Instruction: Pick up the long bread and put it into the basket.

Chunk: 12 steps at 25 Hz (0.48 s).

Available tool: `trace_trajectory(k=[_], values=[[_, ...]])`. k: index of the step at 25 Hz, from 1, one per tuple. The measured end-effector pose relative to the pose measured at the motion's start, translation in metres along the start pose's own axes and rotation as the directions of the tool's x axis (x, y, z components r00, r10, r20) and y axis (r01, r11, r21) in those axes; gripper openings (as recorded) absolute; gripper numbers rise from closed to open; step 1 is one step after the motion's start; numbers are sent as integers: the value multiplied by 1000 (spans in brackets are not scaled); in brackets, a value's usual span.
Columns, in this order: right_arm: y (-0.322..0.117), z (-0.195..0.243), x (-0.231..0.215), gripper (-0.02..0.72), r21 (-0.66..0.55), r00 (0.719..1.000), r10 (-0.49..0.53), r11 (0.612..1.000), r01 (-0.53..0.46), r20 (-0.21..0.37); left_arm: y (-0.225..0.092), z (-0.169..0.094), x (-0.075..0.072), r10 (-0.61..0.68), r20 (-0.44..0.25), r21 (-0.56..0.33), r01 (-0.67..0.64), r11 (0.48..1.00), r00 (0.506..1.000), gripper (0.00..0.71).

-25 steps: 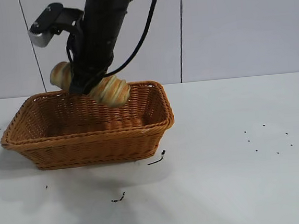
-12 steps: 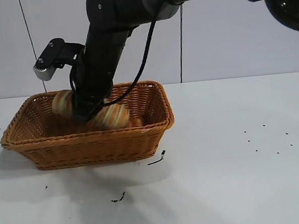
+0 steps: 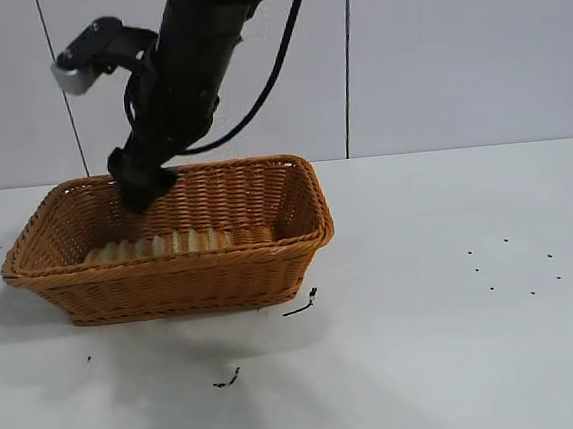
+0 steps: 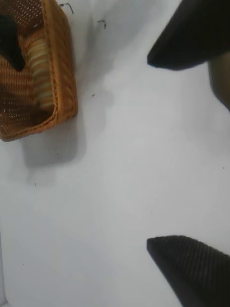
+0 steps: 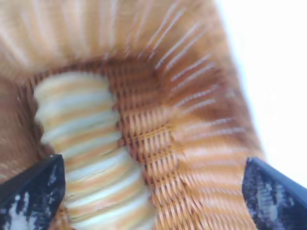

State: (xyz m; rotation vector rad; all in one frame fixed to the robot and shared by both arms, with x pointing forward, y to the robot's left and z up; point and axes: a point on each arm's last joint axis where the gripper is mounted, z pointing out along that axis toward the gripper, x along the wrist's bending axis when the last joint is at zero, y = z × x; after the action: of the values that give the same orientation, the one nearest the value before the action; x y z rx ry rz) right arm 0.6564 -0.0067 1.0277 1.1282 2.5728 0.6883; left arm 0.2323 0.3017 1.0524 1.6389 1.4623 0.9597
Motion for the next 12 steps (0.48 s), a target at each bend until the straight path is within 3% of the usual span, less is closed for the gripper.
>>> trace_trajectory(k=[7,12], values=[[-19,-12,-87,693,12,959,261,964,-264,109,0,0,0,0,0,0,0,1000,1000,696],[-48,-26,-161,693,13,901,390,917,-399,189,0,0,0,0,0,0,0,1000,1000,696]])
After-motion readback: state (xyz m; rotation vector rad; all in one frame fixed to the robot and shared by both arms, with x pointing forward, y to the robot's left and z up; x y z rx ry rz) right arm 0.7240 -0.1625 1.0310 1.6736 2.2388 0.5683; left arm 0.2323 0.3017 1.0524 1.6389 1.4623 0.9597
